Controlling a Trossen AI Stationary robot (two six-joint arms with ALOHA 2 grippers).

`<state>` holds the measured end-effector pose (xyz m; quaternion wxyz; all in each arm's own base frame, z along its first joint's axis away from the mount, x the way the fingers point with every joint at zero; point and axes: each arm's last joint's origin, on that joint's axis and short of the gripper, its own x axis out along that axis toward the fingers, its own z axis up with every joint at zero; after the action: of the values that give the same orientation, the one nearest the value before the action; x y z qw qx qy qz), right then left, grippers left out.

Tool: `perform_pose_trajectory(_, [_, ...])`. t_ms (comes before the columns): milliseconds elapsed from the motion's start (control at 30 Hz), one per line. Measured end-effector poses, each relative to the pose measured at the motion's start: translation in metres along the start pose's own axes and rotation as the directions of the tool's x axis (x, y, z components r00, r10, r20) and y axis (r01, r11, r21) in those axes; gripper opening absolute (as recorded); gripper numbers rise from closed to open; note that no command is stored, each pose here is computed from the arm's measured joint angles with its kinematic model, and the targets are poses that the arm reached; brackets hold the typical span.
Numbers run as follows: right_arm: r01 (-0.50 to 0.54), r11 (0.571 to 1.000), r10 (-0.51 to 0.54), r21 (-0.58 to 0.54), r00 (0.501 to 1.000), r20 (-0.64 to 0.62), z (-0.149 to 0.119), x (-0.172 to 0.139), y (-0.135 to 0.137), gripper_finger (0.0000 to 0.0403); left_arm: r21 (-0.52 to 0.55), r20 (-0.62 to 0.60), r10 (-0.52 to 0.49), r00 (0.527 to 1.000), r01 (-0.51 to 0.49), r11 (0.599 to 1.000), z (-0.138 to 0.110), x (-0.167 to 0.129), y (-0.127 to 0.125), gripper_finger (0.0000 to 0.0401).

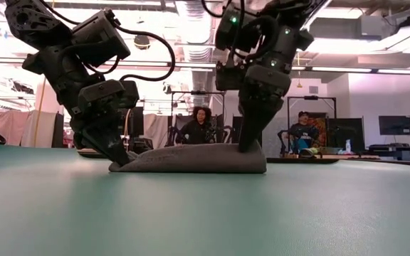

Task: Roll towel
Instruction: Roll the microfiber towel

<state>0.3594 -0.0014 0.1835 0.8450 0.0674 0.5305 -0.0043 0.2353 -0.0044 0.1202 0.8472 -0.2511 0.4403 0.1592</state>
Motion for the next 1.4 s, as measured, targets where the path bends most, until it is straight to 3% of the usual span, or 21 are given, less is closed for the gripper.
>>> perform_pose_trajectory(467, [-0.002,0.994,0.005,0.107,1.000,-0.026,-0.029,0.020,-0.032,0.0012,-0.002,0.021,-0.014,1.000,0.014,1.000,0.002,0.000,-0.001,0.0012])
perform_pose_trajectory(667, [-0.006,0.993,0.006,0.116,1.000,0.000,-0.031,0.023,-0.033,0.0012,0.101,0.063,-0.051,0.997,0.045,0.994,0.014,-0.006,-0.010,0.0059])
perform_pose_trajectory(867, [-0.004,0.991,0.005,0.132,1.000,-0.008,-0.038,0.026,-0.033,0.0012,0.106,0.134,-0.061,0.989,0.047,0.993,0.030,-0.029,-0.018,0.0109])
perform_pose_trajectory(1033, [-0.004,0.991,0.006,0.135,1.000,-0.017,-0.041,0.028,-0.034,0.0012,0.130,0.158,-0.059,0.986,0.039,0.991,0.031,-0.049,-0.017,0.0122])
perform_pose_trajectory(1133, [-0.006,0.992,0.007,0.127,1.000,-0.009,-0.041,0.029,-0.034,0.0012,0.144,0.191,-0.113,0.975,0.086,0.986,0.032,-0.064,-0.021,0.0105])
perform_pose_trajectory(1267, [-0.013,0.992,0.011,0.124,1.000,0.016,-0.038,0.029,-0.034,0.0012,0.275,0.244,-0.289,0.926,0.220,0.936,0.029,-0.081,-0.043,0.0030])
perform_pose_trajectory(1400, [-0.013,0.992,0.011,0.124,1.000,0.017,-0.038,0.029,-0.034,0.0012,0.396,0.245,-0.304,0.921,0.191,0.898,0.016,-0.076,-0.062,0.0004])
